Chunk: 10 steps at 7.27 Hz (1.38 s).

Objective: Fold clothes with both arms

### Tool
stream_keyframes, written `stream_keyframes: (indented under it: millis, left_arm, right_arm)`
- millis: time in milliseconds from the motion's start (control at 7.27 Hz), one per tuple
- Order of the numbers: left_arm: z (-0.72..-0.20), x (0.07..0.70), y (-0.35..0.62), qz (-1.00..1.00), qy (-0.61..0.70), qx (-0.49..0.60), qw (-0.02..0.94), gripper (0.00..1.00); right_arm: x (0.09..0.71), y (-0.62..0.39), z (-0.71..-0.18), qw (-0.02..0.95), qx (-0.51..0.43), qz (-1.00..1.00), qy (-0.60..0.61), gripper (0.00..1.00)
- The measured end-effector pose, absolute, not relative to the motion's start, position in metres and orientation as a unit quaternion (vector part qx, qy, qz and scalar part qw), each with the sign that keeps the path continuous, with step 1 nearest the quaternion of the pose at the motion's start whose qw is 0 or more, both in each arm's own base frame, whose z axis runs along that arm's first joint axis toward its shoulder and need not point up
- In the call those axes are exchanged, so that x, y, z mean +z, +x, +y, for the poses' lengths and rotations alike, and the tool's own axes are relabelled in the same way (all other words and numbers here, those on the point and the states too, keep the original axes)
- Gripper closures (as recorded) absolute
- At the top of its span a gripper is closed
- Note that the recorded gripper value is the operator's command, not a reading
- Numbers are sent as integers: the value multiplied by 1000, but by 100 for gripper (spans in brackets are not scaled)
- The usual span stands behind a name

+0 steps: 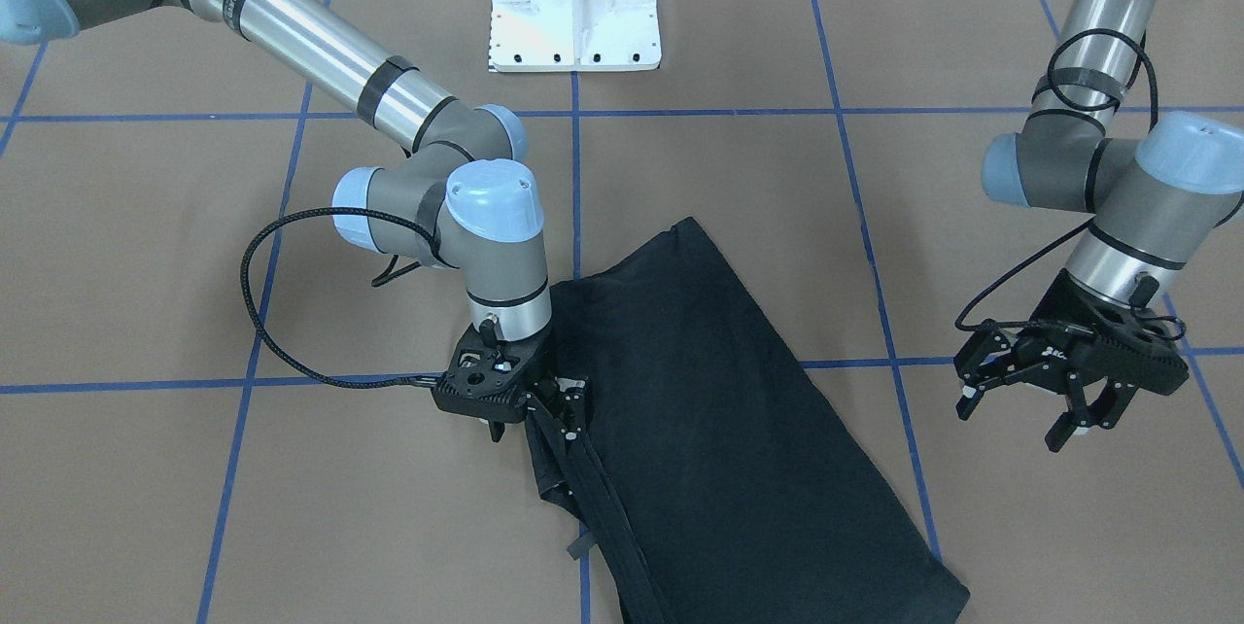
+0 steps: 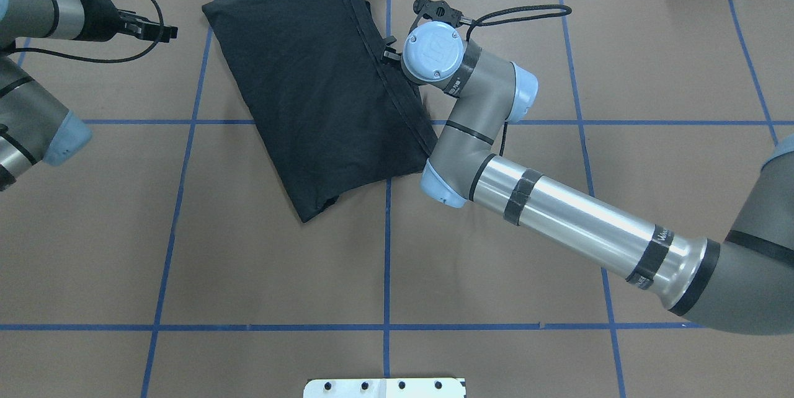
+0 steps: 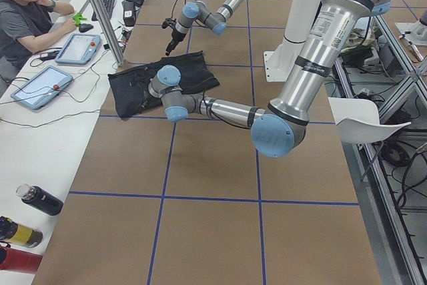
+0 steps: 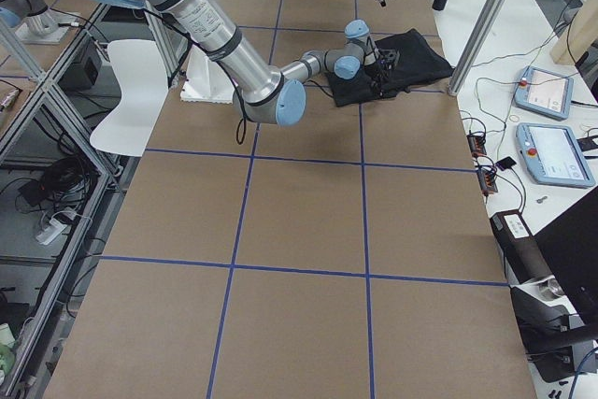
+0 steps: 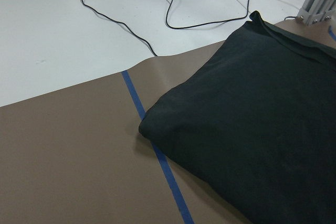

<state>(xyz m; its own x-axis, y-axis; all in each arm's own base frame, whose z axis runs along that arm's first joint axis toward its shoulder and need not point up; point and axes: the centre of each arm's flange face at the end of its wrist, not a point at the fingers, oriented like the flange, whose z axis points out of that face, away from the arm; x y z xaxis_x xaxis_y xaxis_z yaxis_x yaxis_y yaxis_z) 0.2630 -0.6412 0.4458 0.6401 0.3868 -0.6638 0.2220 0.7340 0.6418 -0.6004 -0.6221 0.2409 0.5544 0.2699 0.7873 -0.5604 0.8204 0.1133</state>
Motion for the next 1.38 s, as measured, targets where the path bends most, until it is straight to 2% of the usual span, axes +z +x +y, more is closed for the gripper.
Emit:
stream_keyframes:
  millis: [275, 413, 825, 963, 1101, 1238, 1376]
  left_arm:
    - [-640, 449, 263, 421, 360, 49, 831, 0]
    - [-640, 449, 262, 420, 359, 49, 832, 0]
    - [-640, 450, 262, 420, 358, 49, 832, 0]
    - [-640, 451, 262, 420, 358, 48, 833, 0]
    - [-640, 452, 262, 420, 358, 48, 833, 0]
    - [-640, 452, 261, 419, 358, 48, 833, 0]
    - [-640, 452, 261, 419, 357, 48, 833, 0]
  right_arm:
    - [242, -615, -627, 870, 240, -392, 179, 21]
    - [247, -620, -627, 873, 239, -385, 182, 25]
    - [249, -630, -622, 876, 234, -378, 186, 53]
    - [248, -632, -621, 876, 233, -379, 187, 59]
    - [247, -634, -619, 876, 232, -379, 186, 59]
    - [247, -635, -617, 876, 231, -379, 187, 85]
    - [246, -636, -616, 876, 231, -380, 187, 100]
